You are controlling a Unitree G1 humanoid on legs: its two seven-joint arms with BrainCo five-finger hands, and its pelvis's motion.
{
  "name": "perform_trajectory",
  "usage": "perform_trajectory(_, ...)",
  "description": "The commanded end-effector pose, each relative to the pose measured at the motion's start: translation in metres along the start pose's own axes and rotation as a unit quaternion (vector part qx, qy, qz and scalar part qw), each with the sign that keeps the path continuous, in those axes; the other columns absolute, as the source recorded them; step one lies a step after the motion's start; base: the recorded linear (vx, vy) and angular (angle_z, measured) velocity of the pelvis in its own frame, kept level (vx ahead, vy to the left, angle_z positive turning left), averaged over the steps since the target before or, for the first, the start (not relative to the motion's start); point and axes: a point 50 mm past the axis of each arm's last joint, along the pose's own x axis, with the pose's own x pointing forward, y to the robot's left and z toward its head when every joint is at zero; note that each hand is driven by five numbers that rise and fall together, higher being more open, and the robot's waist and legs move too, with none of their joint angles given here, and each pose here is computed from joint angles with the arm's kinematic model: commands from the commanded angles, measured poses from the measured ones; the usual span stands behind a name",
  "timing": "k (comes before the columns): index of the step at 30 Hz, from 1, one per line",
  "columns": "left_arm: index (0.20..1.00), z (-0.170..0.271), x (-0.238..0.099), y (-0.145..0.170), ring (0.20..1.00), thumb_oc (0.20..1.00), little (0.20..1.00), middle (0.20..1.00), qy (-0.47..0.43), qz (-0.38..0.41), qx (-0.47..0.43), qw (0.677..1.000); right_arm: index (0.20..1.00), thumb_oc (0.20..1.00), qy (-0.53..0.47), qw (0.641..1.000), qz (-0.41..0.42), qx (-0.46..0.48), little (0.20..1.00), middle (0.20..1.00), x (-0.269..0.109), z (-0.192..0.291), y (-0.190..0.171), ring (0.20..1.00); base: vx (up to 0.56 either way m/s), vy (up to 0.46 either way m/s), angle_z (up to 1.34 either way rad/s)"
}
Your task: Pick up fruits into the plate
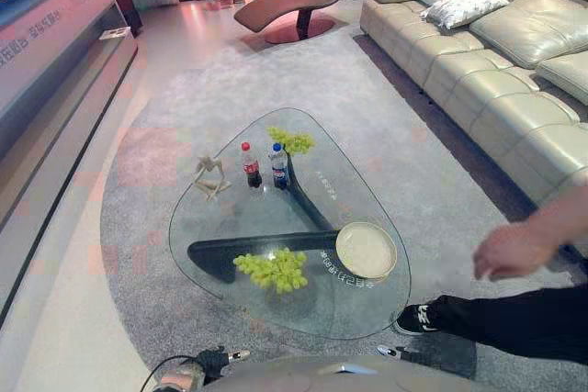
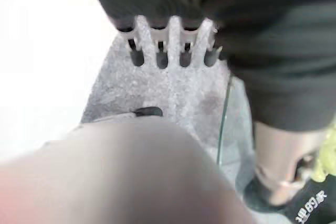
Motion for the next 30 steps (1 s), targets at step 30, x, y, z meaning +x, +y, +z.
perform_trajectory(30,1.0,0.132,-0.025,0.062,1.0,1.0,1.0,1.0,-0.202,0.169,0.232,0.936,1.0,1.0,-0.086,0.996,0.029,-0.015,1.0,1.0,-0.003,0.08,-0.023,1.0,-0.01,-0.004,-0.04)
